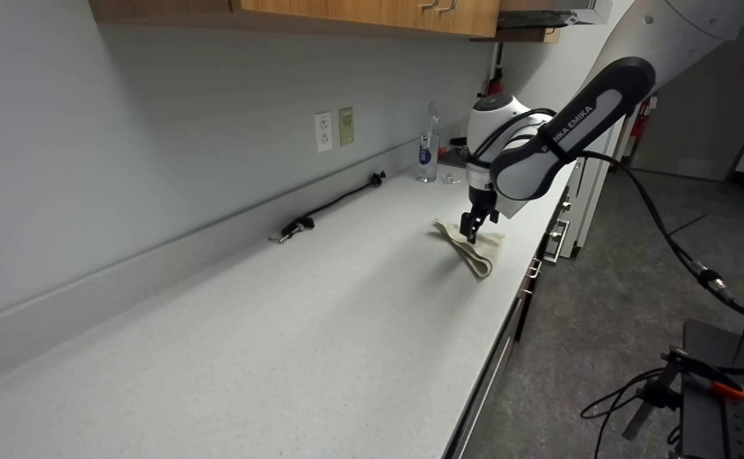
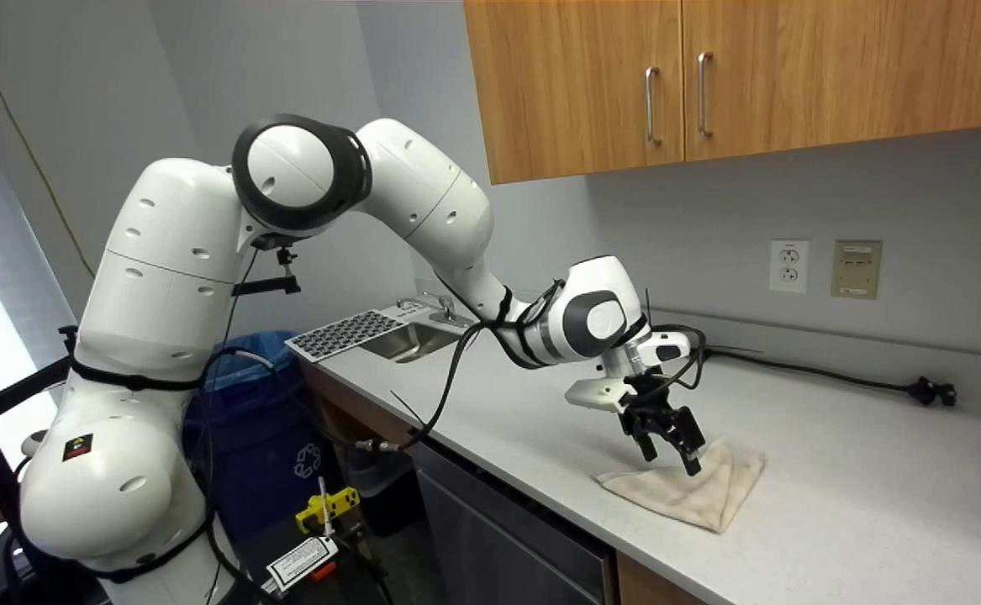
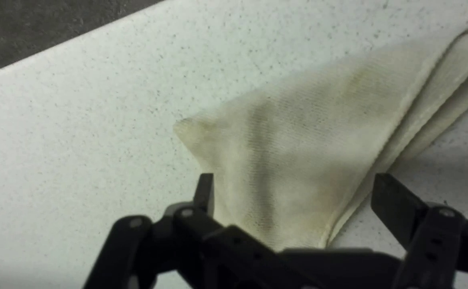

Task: Unfold the table cloth.

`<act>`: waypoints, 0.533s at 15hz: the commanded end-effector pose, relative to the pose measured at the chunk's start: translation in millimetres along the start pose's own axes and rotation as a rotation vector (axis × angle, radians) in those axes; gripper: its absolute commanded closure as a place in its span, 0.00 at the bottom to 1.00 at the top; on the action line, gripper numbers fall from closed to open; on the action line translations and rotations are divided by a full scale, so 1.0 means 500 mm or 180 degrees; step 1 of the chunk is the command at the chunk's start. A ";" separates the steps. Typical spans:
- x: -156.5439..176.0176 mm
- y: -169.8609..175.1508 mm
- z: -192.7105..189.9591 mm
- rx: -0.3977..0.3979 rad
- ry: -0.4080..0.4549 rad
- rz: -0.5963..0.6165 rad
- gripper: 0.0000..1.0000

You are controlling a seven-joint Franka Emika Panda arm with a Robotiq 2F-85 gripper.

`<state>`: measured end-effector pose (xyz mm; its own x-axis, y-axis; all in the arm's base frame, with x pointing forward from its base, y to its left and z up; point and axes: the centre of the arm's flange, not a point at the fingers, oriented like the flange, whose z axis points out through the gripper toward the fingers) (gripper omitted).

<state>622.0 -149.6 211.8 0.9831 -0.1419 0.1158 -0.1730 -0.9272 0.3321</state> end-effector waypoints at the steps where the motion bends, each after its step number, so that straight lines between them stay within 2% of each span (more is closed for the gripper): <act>1: 0.056 -0.030 0.024 -0.0190 0.0020 0.0033 0.00; 8: 0.055 -0.019 0.061 -0.0369 -0.0019 0.0089 0.00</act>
<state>646.3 -147.9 185.4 0.9806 -0.1545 0.1202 -0.1896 -0.9026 0.3864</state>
